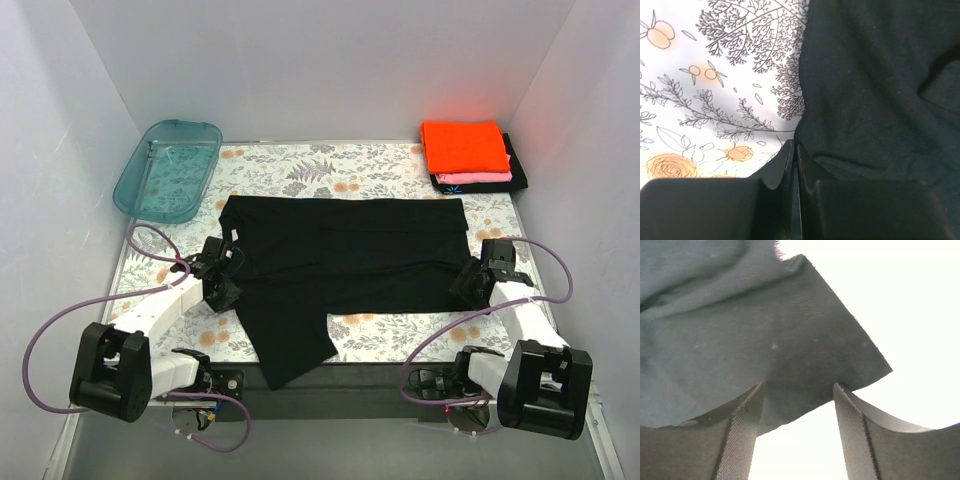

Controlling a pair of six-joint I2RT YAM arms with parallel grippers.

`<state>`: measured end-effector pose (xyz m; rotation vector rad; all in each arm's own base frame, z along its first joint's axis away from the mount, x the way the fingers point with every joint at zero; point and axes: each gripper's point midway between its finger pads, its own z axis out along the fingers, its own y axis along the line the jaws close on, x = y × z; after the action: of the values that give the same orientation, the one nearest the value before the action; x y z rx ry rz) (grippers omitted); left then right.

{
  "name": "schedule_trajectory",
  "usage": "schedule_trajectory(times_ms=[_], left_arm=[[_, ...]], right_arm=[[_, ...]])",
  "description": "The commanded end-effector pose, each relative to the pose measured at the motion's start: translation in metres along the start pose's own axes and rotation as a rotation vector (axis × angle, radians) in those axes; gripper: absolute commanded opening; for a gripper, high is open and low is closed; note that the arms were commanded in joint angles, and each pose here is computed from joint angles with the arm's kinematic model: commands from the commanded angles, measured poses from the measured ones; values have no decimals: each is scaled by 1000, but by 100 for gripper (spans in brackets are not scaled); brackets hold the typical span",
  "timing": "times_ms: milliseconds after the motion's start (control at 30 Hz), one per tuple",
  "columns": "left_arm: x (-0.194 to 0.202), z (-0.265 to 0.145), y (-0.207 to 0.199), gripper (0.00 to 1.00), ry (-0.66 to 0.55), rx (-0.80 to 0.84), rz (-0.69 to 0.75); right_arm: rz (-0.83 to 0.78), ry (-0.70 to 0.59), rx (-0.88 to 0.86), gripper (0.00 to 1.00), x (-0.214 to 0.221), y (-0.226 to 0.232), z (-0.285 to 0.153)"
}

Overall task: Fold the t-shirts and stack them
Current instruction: Fold the tshirt

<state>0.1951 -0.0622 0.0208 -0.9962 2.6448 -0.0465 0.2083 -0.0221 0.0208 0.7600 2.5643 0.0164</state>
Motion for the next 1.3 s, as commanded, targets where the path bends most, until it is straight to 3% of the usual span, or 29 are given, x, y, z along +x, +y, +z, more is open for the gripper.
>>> schedule_trajectory(times_ms=[0,333,800,967,1100,1200,1267], left_arm=[[-6,-1,-6,0,-42,41,-11],[-13,-7,-8,0,-89,71,-28],[-16,-11,-12,0,-102,97,-33],[-16,-13,-10,0,-106,92,-41],[-19,-16,-10,0,-114,91,-53],[-19,-19,-10,0,-115,92,-65],[-19,-23,-9,0,-114,88,-74]], right_arm=[[68,14,126,63,1,-21,-3],[159,22,236,61,-7,-46,-22],[217,120,97,57,24,-27,17],[214,125,76,44,26,-24,18],[205,117,66,16,23,-23,15],[202,95,60,1,17,-21,10],[206,95,60,1,18,-21,4]])
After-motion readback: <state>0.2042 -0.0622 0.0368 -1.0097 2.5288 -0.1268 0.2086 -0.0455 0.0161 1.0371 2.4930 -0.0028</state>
